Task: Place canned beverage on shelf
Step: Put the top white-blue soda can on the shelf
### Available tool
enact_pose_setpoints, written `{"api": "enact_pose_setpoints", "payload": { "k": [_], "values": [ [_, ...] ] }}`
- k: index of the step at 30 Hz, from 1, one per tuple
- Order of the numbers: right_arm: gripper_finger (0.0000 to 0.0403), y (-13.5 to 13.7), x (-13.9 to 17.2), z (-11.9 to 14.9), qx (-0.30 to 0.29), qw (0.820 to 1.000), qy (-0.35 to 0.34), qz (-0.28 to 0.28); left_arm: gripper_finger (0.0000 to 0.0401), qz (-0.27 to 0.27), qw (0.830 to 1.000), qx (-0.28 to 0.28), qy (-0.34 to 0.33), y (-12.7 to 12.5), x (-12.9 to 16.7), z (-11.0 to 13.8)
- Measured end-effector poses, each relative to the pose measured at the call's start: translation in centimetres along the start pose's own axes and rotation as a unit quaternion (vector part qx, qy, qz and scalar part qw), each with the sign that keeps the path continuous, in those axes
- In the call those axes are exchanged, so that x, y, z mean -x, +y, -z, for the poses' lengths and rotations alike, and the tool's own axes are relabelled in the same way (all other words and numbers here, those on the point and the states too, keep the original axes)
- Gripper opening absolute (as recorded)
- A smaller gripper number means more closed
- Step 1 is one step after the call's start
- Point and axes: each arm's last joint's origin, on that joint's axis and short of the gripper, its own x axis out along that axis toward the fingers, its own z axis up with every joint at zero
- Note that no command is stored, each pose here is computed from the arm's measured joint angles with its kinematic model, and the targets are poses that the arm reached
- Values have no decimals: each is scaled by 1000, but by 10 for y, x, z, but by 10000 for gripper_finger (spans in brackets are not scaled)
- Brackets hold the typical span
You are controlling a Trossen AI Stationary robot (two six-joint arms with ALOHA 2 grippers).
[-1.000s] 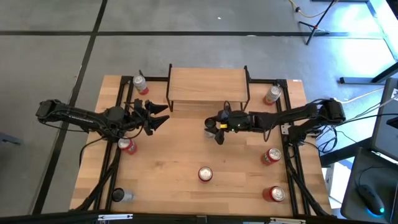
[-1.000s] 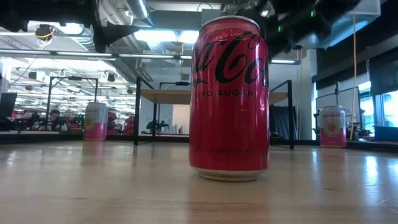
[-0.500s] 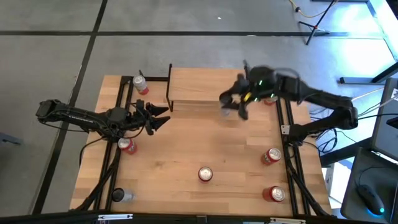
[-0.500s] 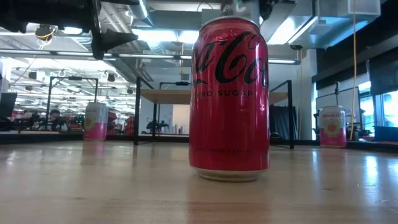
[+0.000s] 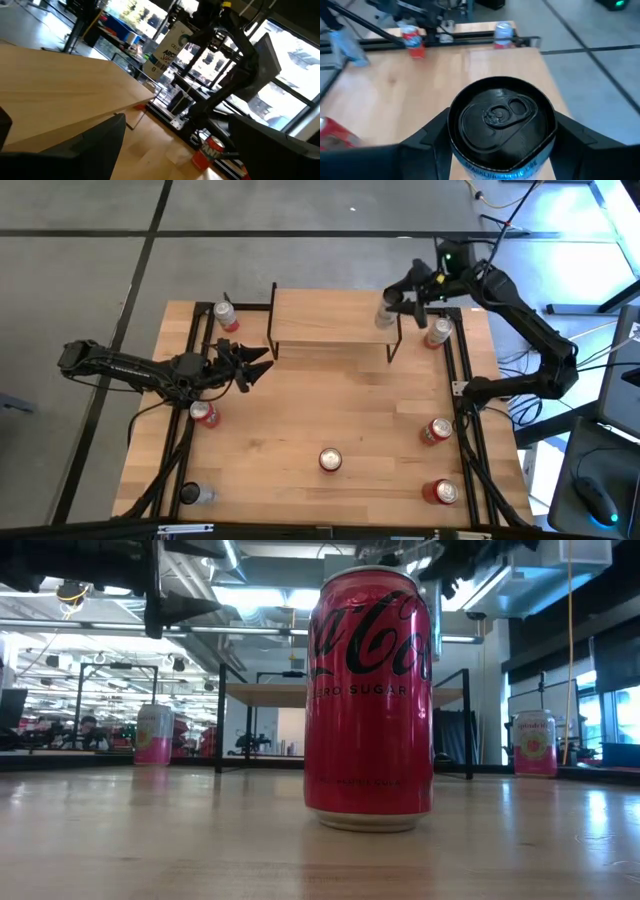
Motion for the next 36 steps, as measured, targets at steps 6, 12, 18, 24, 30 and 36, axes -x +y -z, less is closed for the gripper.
{"api": "enact_pose_setpoints", "payload": {
  "k": [6, 12, 18, 24, 30, 36],
  "values": [
    [222, -28, 6, 21, -10, 999, -33, -26, 348, -2, 1000, 17, -2, 0, 0, 0],
    [222, -52, -3, 38, -25, 997, -41, -56, 348, -11, 999, 39, -9, 1, 0, -1],
    [222, -69, -10, 52, -39, 997, -30, -55, 348, -11, 999, 41, -9, 1, 0, -1],
    [222, -73, -15, 57, -41, 998, -11, -46, 348, -12, 999, 41, -9, 1, 0, 0],
    [222, -74, -15, 57, -38, 999, -6, -35, 348, -12, 999, 41, -9, 1, 0, 0],
    [263, -75, -15, 56, -49, 999, 1, -22, 348, -12, 999, 40, -10, 1, 0, -1]
  ]
}}
